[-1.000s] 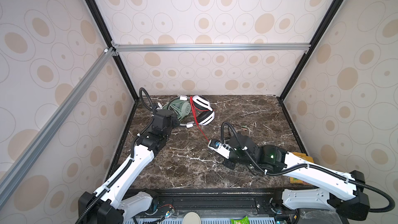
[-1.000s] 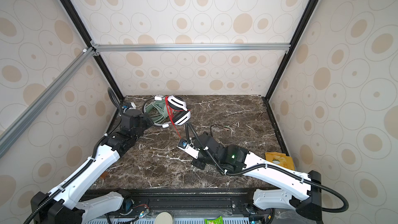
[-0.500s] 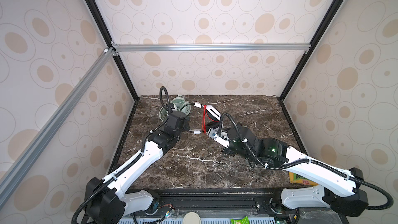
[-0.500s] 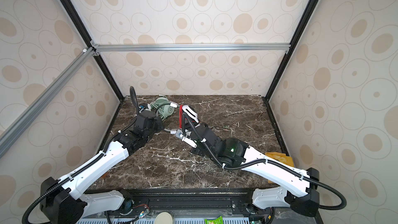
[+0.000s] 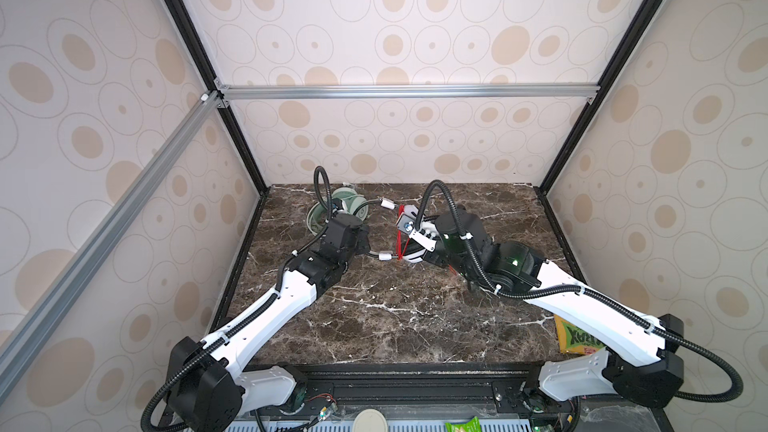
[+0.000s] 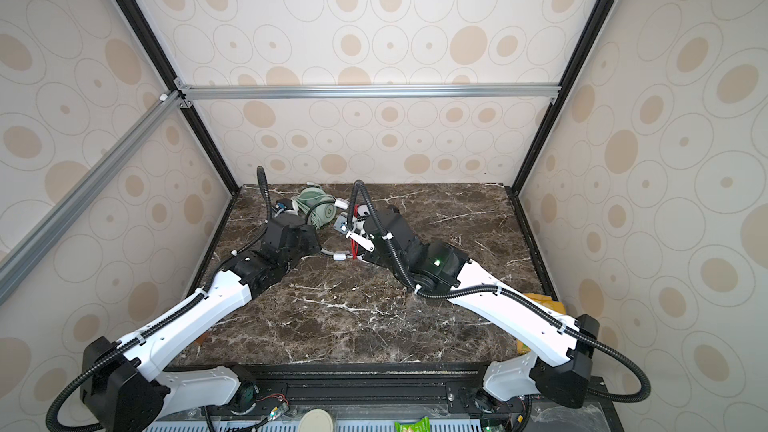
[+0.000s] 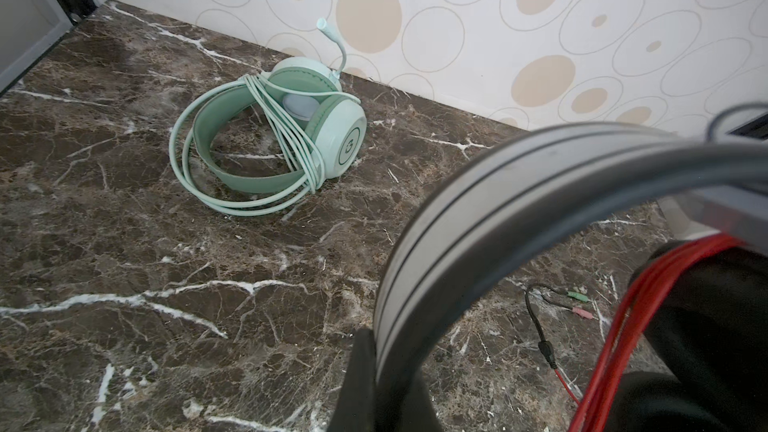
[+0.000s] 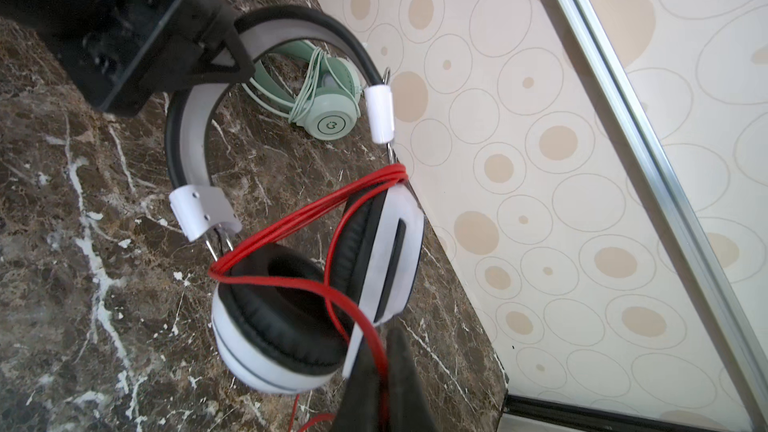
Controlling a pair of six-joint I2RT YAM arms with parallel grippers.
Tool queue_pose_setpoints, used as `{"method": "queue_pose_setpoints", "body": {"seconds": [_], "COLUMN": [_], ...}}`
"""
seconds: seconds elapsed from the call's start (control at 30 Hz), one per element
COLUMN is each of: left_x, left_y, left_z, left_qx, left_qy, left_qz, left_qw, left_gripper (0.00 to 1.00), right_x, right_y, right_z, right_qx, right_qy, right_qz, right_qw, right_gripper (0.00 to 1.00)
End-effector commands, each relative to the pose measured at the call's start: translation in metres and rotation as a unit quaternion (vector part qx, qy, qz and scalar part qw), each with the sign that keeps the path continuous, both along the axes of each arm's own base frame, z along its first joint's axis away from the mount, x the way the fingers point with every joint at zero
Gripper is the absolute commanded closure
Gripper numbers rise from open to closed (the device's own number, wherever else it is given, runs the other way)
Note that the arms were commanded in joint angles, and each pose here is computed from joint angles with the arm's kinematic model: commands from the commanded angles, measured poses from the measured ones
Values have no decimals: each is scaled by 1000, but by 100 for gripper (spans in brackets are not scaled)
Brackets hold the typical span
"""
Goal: Wrap the headphones
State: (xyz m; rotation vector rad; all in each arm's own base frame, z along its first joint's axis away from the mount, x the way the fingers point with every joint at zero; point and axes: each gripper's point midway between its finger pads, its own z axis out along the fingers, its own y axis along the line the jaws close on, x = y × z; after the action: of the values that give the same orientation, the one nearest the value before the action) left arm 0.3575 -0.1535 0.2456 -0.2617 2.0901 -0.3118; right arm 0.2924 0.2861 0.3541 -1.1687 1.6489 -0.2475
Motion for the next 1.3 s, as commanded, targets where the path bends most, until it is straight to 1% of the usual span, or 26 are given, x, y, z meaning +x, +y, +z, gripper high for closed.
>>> {"method": "queue_pose_setpoints", "body": {"seconds": [0.0,0.1,0.37,0.43,0.53,0.7,0.8,0.87,1.03,1.13,1.2,1.27], "left_x": [6,6,5,5,5,5,5,6,8,8,7,5], "left_y": [-9,-9,-11,-12,-12,-11,-10,-10,-8,-4,1,1], "left_z": [55,56,56,56,56,56,57,56,49,51,55,63], "left_qx": [-51,-51,-52,-52,-52,-51,-50,-48,-39,-35,-39,-56], "left_qy": [-69,-70,-70,-70,-71,-71,-74,-74,-70,-80,-89,-102], "left_qz": [-5,-7,-11,-12,-13,-12,-11,-9,-4,5,16,17], "left_qw": [996,996,996,996,996,996,996,996,997,996,995,993], "left_gripper": [100,100,100,100,100,100,100,100,100,100,100,100], "right_x": [12,23,57,66,77,90,96,100,93,83,74,66], "right_y": [9,17,28,25,21,16,10,6,0,-11,-26,-46], "right_z": [20,23,26,33,47,65,69,69,63,43,25,6], "right_qx": [17,24,30,35,44,56,55,55,64,70,88,124], "right_qy": [-17,-14,3,2,-4,-8,-12,-10,8,28,45,68], "right_qz": [7,10,6,-2,-12,-21,-32,-38,-41,-52,-67,-88], "right_qw": [1000,1000,1000,999,999,998,998,998,997,996,993,986], "right_gripper": [92,88,83,82,76,75,71,71,71,70,70,70]}}
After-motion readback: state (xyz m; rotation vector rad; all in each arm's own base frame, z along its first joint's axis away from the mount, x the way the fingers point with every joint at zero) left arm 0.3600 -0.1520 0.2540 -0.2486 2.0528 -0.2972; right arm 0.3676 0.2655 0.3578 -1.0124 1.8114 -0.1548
